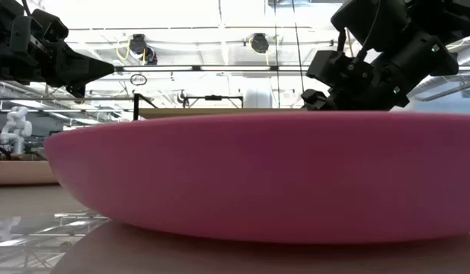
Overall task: Place and stack plates onto a shelf
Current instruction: Put the gray plate on the shelf, then adjust the shelf
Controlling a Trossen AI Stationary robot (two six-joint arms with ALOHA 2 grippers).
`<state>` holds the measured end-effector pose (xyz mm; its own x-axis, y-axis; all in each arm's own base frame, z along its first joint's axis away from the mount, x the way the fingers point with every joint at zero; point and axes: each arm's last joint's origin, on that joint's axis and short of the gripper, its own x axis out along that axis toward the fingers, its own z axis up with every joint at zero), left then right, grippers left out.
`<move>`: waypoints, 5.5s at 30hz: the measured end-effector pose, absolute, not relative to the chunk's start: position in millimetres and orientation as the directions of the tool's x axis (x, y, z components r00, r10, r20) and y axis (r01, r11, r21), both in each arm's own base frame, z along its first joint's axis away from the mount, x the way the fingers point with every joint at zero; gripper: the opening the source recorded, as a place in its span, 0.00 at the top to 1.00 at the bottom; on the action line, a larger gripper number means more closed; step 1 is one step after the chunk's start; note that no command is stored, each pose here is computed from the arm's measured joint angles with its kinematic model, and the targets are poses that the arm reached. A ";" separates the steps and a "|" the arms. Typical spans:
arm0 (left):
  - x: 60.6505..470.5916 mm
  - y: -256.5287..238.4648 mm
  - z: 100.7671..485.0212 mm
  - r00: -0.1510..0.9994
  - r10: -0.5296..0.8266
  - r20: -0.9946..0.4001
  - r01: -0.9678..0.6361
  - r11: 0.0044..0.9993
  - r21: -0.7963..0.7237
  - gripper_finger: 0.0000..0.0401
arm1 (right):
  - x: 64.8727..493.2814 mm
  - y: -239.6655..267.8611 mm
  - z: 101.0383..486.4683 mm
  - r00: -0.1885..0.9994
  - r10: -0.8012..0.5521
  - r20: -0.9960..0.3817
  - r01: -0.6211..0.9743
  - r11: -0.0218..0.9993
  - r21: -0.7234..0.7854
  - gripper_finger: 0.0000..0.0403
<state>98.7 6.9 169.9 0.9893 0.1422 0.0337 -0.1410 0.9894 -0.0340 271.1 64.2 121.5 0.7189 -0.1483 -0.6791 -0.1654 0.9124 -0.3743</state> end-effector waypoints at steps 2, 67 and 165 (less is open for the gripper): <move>98.7 6.9 169.8 0.989 0.142 0.034 -0.141 0.989 -0.034 0.94 | 270.6 64.1 120.9 0.713 -0.150 -0.684 -0.169 0.912 -0.375 0.65; 98.7 6.8 169.9 0.989 0.142 0.034 -0.141 0.989 -0.034 0.94 | 292.3 -111.7 281.2 0.806 -0.303 -0.508 0.119 0.924 -0.363 1.00; 97.4 7.0 182.2 0.975 0.152 0.159 -0.131 0.982 -0.135 0.94 | 221.1 43.0 254.9 0.994 0.102 -0.033 -0.105 0.984 -0.145 0.64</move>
<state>97.4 7.0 182.2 0.9755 0.1522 0.1590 -0.1312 0.9821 -0.1349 221.1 43.0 254.9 0.9943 0.1016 -0.0329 -0.1053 0.9837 -0.1455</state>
